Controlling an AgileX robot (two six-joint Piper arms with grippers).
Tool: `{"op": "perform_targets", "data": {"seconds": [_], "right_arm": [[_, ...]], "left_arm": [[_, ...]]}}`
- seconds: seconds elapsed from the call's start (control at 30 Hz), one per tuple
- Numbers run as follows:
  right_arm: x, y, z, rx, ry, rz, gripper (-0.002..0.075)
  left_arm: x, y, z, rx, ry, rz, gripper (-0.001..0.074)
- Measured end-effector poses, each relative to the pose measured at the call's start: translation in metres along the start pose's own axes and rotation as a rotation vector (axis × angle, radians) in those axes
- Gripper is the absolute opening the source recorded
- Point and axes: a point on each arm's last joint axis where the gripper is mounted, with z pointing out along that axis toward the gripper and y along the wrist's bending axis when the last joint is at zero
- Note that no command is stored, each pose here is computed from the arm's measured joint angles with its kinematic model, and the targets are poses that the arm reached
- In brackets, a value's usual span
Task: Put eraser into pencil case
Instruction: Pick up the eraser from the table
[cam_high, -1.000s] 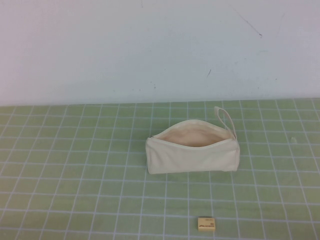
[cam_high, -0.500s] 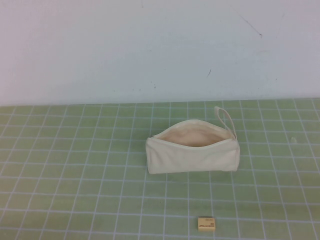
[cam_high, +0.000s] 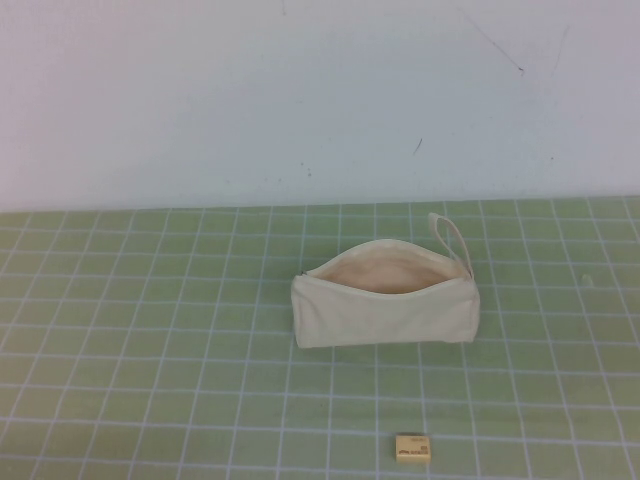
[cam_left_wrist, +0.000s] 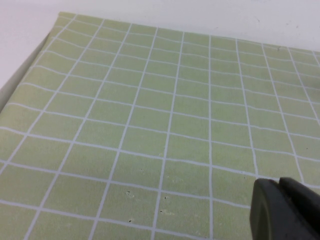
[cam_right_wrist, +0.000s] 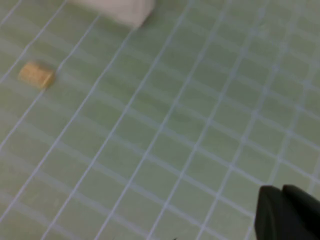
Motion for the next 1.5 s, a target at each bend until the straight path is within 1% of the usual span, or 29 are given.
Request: {"op": "perform_targets", "data": {"seconds": [0.13,0.37,0.47,0.63,0.7,0.77,0.93,1.0,1.1,1.3,1.5], "right_arm": [[-0.023,0.011,0.024,-0.118,0.149,-0.144,-0.0001],[-0.068,0.043,0.075,-0.359,0.417,-0.416,-0.0001],[-0.090,0.061,0.100,-0.402,0.467,-0.503,-0.0001],[-0.115,0.094,0.135,-0.420,0.498,-0.655,0.0008],[-0.117,0.105,0.148,-0.441,0.511,-0.709,0.0048],[-0.116,0.116,0.160,-0.465,0.505,-0.778,0.0117],[-0.115,0.143,0.186,-0.484,0.433,-0.902,0.0389],[-0.115,0.151,0.194,-0.481,0.405,-0.923,0.0442],[-0.112,0.156,0.207,-0.483,0.409,-0.930,0.0463],[-0.098,0.164,0.240,-0.488,0.471,-0.947,0.0454],[-0.087,0.171,0.268,-0.489,0.480,-0.966,0.0452]], "left_arm": [[0.000,0.000,0.000,0.000,0.000,0.000,-0.0003],[0.000,0.000,0.000,0.000,0.000,0.000,-0.0003],[0.000,0.000,0.000,0.000,0.000,0.000,-0.0003],[0.000,0.000,0.000,0.000,0.000,0.000,-0.0003],[0.000,0.000,0.000,0.000,0.000,0.000,-0.0003],[0.000,0.000,0.000,0.000,0.000,0.000,-0.0003],[0.000,0.000,0.000,0.000,0.000,0.000,-0.0003],[0.000,0.000,0.000,0.000,0.000,0.000,-0.0003],[0.000,0.000,0.000,0.000,0.000,0.000,-0.0003],[0.000,0.000,0.000,0.000,0.000,0.000,-0.0003],[0.000,0.000,0.000,0.000,0.000,0.000,-0.0003]]}}
